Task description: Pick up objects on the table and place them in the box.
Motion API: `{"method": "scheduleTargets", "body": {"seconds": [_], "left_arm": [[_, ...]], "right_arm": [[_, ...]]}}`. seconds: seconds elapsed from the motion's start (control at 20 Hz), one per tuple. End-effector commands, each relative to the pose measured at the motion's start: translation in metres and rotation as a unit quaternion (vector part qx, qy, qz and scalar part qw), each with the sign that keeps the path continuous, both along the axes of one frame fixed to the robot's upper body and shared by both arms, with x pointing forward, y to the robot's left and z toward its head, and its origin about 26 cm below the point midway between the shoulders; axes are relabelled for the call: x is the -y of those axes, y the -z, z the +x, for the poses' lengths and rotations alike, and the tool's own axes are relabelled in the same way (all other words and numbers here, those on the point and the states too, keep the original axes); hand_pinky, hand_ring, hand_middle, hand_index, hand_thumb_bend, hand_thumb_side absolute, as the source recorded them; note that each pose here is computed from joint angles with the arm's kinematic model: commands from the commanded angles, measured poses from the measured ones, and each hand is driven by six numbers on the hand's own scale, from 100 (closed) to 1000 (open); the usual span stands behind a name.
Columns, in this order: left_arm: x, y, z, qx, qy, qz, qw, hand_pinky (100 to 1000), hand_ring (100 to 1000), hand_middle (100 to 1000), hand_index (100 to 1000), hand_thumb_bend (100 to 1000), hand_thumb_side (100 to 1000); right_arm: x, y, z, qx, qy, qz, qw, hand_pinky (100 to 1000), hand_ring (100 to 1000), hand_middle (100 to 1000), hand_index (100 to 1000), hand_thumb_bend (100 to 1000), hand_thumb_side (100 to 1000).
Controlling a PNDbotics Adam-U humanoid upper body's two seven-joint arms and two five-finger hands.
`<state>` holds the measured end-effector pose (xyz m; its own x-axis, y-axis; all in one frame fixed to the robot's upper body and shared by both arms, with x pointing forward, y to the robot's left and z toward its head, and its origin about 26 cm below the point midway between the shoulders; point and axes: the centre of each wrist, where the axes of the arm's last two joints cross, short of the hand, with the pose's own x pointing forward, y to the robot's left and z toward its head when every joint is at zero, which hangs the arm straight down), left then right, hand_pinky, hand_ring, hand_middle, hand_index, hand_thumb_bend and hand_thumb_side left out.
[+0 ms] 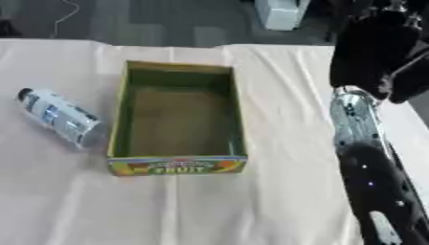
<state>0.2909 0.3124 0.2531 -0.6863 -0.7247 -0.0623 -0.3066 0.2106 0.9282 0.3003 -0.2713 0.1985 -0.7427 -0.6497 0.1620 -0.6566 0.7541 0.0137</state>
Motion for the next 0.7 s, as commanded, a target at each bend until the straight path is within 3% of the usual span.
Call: {"method": "scheduleTargets", "body": {"seconds": [0.05, 0.45, 0.5, 0.7], "left_arm": [[0.000, -0.017, -0.003, 0.019, -0.001, 0.066, 0.998, 579, 610, 776, 853, 321, 687], [0.002, -0.034, -0.001, -0.036, -0.005, 0.170, 0.985, 620, 654, 777, 850, 375, 639], [0.001, -0.035, 0.000, -0.042, -0.009, 0.183, 0.982, 651, 685, 775, 847, 439, 614], [-0.005, -0.039, 0.010, -0.058, -0.043, 0.248, 0.966, 711, 745, 783, 834, 436, 651]], "right_arm": [[0.003, -0.007, -0.002, 0.008, 0.000, -0.019, 1.000, 288, 434, 486, 674, 100, 900], [0.002, -0.008, -0.002, 0.007, -0.006, -0.023, 1.000, 288, 435, 487, 675, 100, 901], [0.001, -0.008, -0.002, 0.007, -0.006, -0.023, 1.000, 289, 434, 486, 674, 100, 902], [0.001, -0.009, -0.001, 0.008, -0.008, -0.023, 1.000, 289, 434, 486, 674, 100, 902]]}}
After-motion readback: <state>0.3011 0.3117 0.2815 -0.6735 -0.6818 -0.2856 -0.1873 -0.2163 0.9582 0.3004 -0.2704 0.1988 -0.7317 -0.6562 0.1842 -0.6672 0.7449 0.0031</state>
